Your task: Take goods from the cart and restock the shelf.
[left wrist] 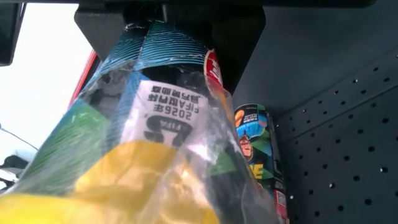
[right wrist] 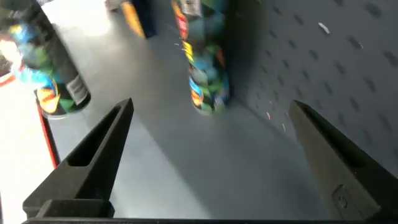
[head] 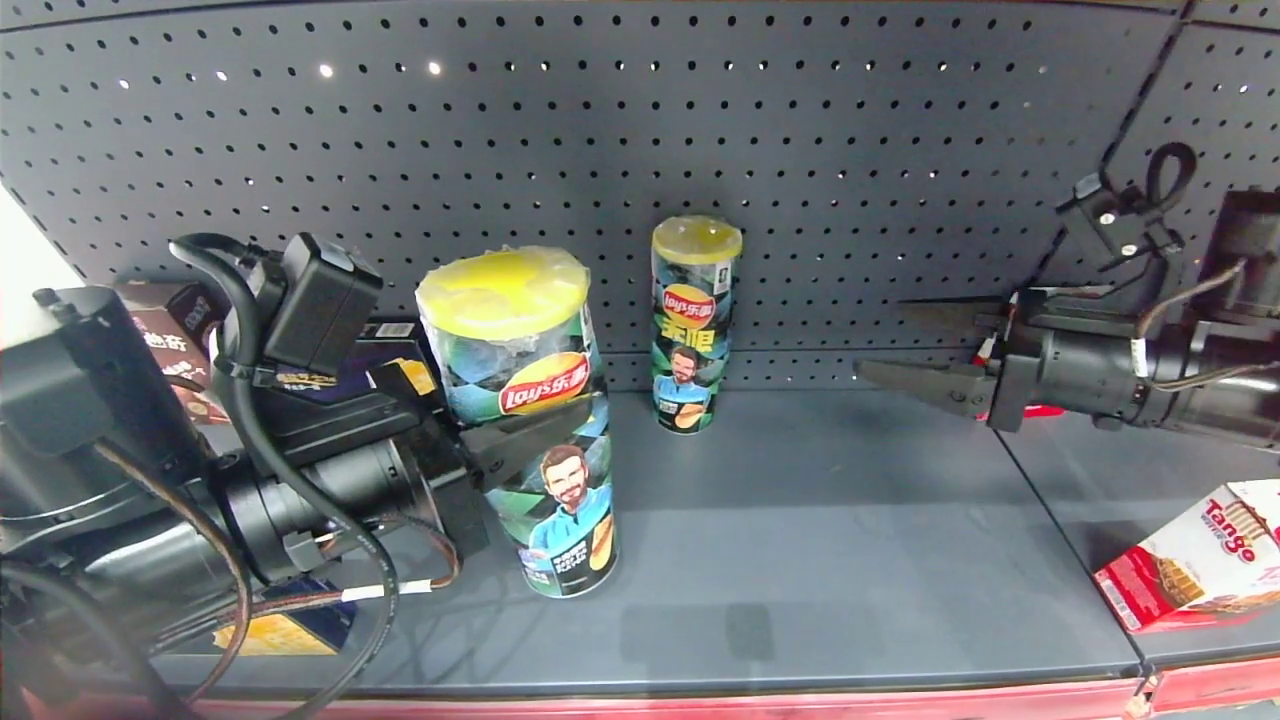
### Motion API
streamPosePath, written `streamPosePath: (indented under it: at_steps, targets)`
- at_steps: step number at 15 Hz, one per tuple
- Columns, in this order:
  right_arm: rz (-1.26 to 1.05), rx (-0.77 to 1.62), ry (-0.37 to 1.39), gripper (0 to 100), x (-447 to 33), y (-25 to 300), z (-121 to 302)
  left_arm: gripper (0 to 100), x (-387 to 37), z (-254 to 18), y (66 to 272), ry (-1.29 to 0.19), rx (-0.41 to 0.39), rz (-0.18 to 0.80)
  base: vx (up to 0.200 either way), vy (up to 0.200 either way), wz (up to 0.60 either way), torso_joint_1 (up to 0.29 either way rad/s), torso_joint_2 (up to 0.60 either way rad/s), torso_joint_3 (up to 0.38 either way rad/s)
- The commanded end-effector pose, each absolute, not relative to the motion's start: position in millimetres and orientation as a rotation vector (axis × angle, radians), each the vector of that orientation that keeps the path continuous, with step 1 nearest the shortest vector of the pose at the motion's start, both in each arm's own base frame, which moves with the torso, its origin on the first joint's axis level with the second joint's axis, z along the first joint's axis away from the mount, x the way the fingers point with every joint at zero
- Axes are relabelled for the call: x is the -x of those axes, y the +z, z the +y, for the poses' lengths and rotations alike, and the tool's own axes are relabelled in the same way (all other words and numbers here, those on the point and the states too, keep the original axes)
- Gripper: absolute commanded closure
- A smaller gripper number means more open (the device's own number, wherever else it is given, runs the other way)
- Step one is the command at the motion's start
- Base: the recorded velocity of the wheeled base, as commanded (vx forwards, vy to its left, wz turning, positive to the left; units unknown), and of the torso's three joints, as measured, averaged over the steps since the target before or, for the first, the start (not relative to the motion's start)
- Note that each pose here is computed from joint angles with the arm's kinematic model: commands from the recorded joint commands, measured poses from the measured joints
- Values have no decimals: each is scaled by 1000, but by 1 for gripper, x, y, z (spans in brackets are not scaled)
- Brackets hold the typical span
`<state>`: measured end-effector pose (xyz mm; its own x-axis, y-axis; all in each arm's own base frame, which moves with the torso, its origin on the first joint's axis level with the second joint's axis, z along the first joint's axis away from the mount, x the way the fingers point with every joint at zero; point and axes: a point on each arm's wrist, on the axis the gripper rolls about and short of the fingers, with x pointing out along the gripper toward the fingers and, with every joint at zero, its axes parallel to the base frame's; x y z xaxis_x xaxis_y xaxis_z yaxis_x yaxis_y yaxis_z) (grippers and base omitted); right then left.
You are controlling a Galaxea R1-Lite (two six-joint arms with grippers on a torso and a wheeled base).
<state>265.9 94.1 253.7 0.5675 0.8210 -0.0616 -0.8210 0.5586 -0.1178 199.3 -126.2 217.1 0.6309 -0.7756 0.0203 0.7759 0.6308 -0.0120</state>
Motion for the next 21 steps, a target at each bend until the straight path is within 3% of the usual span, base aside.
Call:
streamPosePath:
  at_steps: [1, 6, 21]
  targets:
    - [-25, 183, 1094, 0, -313, 241, 106, 100, -200, -125, 218, -882, 21, -16, 0, 0, 0, 0, 0, 0]
    - [-130, 192, 1275, 0, -342, 241, 135, 100, -199, -124, 219, -884, 23, -21, 0, 0, 0, 0, 0, 0]
    - [-52, 135, 1333, 0, -402, 185, 195, 100, -209, -113, 222, -832, 25, -29, 0, 0, 0, 0, 0, 0]
